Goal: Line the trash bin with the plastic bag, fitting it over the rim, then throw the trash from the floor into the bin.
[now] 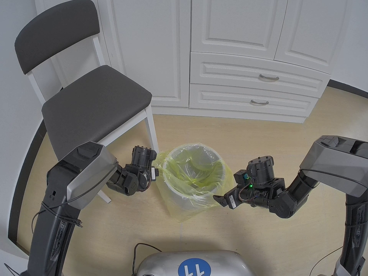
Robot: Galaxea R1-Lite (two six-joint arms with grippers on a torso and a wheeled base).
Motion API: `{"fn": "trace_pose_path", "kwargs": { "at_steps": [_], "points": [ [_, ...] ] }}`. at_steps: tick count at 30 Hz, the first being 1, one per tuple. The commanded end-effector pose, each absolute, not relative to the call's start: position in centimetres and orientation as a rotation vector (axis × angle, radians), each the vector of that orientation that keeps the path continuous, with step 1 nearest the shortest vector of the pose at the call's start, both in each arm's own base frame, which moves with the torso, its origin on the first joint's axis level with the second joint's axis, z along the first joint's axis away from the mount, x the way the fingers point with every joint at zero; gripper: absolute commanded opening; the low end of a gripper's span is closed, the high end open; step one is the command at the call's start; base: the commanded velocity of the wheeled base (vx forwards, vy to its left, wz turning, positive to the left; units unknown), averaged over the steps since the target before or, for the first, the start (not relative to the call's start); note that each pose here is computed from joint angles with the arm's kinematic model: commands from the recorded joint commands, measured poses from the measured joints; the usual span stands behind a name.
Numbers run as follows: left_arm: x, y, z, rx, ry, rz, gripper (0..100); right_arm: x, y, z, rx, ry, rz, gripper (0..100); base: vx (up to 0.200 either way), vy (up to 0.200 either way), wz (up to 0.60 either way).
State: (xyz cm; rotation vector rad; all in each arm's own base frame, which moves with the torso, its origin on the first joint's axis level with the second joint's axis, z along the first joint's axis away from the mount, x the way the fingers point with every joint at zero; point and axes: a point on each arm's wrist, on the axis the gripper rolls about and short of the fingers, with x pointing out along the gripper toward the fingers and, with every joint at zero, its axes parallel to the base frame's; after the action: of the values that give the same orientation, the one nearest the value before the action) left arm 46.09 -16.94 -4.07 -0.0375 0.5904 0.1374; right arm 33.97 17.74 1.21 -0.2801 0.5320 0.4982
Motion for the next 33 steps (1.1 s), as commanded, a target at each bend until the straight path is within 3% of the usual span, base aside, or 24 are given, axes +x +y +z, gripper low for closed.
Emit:
{"fn": "trace_pose_path", "kwargs": {
  "at_steps": [1, 14, 22, 26, 33],
  "points": [
    [46.1, -16.9, -5.1, -0.029, 0.613, 0.142, 100, 34.1, 17.8, 0.8, -0.282, 0.539, 0.499, 100, 0.0, 0.0, 0.0],
    [46.6, -16.9, -6.0, -0.044, 0.686, 0.174, 100, 35.2, 18.4, 0.4, -0.216, 0.529, 0.476, 100, 0.0, 0.0, 0.0],
    [46.3, -16.4, -2.7, -0.084, 0.654, 0.177, 100, 36.8, 22.1, -0.8, -0.018, 0.408, 0.472, 100, 0.0, 0.0, 0.0],
    [44.5, -15.9, -0.2, -0.076, 0.676, 0.106, 100, 39.3, 24.7, -2.0, 0.062, 0.293, 0.351, 100, 0.0, 0.0, 0.0],
    [42.9, -15.7, 2.2, -0.068, 0.678, 0.049, 100, 39.6, 26.0, -3.3, 0.093, 0.302, 0.347, 100, 0.0, 0.0, 0.0]
  ]
}}
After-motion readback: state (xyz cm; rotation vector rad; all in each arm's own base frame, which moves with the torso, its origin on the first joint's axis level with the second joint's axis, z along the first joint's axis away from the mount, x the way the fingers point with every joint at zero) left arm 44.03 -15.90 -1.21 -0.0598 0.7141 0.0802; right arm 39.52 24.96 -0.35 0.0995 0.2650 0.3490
